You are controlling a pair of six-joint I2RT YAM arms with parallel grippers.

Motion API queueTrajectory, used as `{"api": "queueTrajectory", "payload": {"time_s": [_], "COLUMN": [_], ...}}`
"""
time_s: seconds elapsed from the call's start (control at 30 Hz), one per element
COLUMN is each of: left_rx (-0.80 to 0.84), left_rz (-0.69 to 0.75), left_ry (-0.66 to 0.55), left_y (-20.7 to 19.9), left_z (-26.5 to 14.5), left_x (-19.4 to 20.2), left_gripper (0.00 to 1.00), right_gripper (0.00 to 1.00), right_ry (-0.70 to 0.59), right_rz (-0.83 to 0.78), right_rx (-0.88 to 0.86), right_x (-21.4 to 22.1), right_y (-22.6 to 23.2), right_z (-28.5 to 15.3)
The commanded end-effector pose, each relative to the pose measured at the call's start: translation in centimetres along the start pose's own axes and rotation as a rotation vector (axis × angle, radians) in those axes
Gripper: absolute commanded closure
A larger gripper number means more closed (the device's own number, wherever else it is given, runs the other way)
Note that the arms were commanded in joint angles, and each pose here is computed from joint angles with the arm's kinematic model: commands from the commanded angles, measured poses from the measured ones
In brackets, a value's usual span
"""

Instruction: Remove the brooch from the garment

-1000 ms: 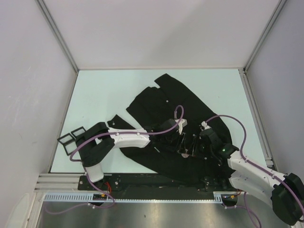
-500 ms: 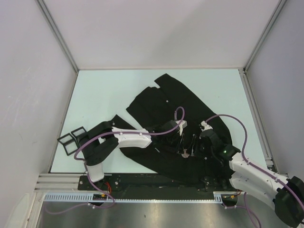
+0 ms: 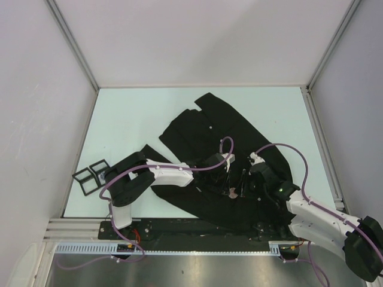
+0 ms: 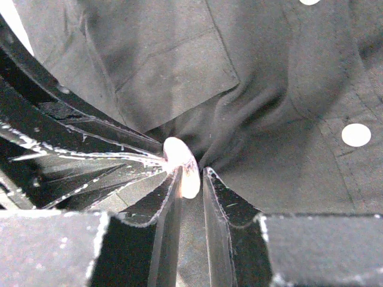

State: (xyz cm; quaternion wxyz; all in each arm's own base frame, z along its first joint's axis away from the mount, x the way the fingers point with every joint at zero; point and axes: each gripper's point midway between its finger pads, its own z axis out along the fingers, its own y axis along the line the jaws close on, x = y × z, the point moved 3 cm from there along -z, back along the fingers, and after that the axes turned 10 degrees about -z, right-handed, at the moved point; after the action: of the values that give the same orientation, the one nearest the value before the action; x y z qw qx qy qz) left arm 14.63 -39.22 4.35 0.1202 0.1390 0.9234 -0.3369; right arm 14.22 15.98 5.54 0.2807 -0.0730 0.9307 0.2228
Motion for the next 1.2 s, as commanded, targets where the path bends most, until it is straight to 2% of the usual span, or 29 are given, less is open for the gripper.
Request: {"api": "queueTrajectory", "payload": {"time_s": [0.0,0.3,0.53,0.77,0.83,0.93,1.17], "left_rx": [-0.006,-0.004,0.016,0.073,0.086,0.064,0.081], "left_rz": [-0.006,-0.008,-0.028,-0.042,-0.038,-0.053,-0.117], "left_ry": [-0.006,0.003,-0.014,-0.074,-0.097,-0.113,-0.110], "left_y": [-0.1,0.0,-0.3,-1.2,-1.6,-1.1,1.1], "left_z": [0.5,0.8,-0.5,-3.2,-4.1,-4.9,-5.1], "left_x": [0.0,0.2,-0.1,-1.4,-2.0,-2.0,-2.0], "left_gripper": [0.80,0.81,0.79,0.54,0.49,0.43,0.42], "right_gripper": [0.76,0.78,1.00,1.00,1.00,1.00,1.00], "right_ry": [-0.067,-0.087,-0.079,-0.089,-0.091,-0.127,-0.097], "right_rz": [-0.055,-0.111,-0.129,-0.123,-0.148,-0.181,-0.287], "right_rx": [-0.051,-0.141,-0.088,0.132,0.148,0.263,0.332], "right_x": [-1.8,-2.0,-1.3,-1.4,-1.3,-1.7,-0.9], "right_y": [1.4,3.4,2.9,0.8,1.5,1.1,2.8], "right_z": [-0.2,-0.4,-0.7,-0.8,-1.0,-1.4,-0.2]}}
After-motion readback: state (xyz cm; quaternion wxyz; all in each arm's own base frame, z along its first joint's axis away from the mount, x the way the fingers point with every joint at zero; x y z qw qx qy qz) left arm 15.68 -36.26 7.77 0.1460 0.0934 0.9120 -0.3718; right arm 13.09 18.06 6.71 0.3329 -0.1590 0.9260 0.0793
